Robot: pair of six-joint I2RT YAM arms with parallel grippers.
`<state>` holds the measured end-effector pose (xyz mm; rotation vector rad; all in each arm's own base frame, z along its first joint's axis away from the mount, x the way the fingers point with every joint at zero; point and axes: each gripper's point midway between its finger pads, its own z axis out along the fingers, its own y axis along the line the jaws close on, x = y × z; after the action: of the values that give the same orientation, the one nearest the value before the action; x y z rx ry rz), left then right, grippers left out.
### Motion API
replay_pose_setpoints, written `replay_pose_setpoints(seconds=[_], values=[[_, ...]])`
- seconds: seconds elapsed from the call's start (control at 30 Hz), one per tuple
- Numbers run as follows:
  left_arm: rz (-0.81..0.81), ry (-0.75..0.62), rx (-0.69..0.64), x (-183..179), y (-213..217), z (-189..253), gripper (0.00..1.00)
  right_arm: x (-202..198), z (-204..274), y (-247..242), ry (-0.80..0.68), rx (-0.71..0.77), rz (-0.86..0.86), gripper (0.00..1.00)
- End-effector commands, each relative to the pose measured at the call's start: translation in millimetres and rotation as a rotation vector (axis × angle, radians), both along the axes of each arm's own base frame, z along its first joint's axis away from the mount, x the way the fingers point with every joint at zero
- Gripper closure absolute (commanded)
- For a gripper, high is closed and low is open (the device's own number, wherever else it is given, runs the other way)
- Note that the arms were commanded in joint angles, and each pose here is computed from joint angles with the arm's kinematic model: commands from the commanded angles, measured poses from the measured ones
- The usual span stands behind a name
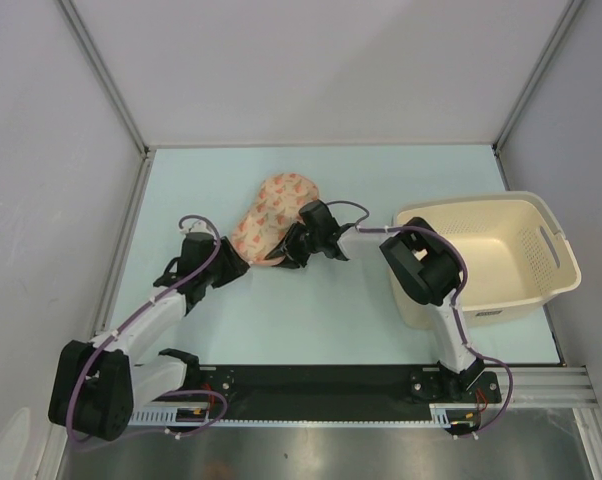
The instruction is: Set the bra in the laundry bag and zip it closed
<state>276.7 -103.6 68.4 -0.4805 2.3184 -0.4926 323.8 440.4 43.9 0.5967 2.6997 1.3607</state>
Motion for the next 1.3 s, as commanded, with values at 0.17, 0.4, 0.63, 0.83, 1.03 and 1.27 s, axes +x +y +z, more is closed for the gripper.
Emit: replay_pose_setpoints(seconds=[0.17,0.4,0.63,0.83,1.03,1.27], values=[[-0.223,-0.102,-0.104,12,-40,6,0.46,6,43,-3,0.066,0.138,0.013,0.85],[-0.269,-0.084,-0.072,6,-54,-1,0.43,-1,41,-33,0.094,0.098,0.114,0.92],[-0.329,0.011,-0.089,11,-70,-19,0.51,-5,46,-45,0.075,0.108,0.131,0.92],[-0.359,-0.008,-0.083,19,-79,-17,0.56,-6,46,-46,0.069,0.109,0.141,0.94],[-0.382,0.003,-0.062,30,-83,-18,0.53,-8,46,-47,0.07,0.112,0.142,0.94],[-0.392,0.023,-0.038,40,-85,-22,0.68,-10,47,-49,0.067,0.113,0.15,0.95]])
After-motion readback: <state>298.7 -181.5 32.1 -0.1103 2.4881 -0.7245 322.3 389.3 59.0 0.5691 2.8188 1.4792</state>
